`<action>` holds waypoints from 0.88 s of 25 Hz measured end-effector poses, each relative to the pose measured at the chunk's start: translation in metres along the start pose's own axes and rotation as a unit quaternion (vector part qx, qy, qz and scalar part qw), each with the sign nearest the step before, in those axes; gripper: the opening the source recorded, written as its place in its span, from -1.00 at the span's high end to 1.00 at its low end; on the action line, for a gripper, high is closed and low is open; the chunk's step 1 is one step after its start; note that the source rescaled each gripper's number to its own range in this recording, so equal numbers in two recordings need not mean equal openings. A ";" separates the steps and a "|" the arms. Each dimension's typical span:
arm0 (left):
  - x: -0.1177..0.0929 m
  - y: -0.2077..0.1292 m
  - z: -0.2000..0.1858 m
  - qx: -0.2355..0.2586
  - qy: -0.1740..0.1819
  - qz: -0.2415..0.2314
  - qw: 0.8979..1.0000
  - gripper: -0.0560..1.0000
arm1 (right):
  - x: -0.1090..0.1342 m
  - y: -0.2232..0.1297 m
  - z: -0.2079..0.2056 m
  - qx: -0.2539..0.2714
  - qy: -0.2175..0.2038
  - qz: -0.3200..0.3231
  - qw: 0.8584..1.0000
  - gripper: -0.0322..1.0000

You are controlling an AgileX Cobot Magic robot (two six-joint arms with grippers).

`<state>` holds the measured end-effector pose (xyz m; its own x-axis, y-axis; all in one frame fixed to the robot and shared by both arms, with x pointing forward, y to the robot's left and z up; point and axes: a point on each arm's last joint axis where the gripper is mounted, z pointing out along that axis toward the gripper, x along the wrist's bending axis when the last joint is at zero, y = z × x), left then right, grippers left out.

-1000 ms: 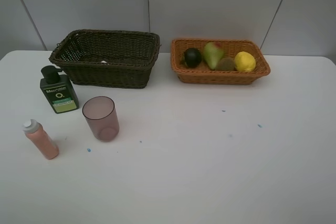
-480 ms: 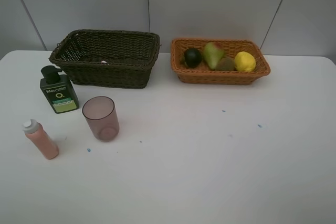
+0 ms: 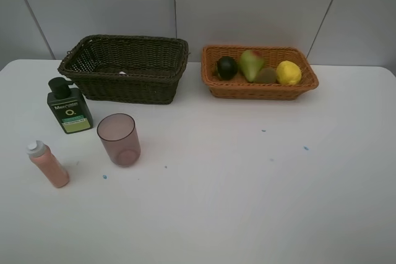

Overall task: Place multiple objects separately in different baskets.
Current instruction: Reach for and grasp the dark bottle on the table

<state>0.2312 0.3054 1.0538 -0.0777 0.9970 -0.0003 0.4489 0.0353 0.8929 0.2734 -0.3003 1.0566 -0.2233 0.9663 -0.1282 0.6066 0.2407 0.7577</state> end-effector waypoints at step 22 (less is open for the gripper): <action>0.000 0.000 0.000 0.000 0.000 0.000 1.000 -1.00 | 0.000 -0.027 -0.035 -0.108 -0.127 0.094 0.982 -0.99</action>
<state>0.2312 0.3054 1.0538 -0.0777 0.9970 -0.0003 0.4489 0.0353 0.8929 0.2304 -0.3098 1.0584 0.0907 0.9899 -0.1087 0.4373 0.0584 0.8974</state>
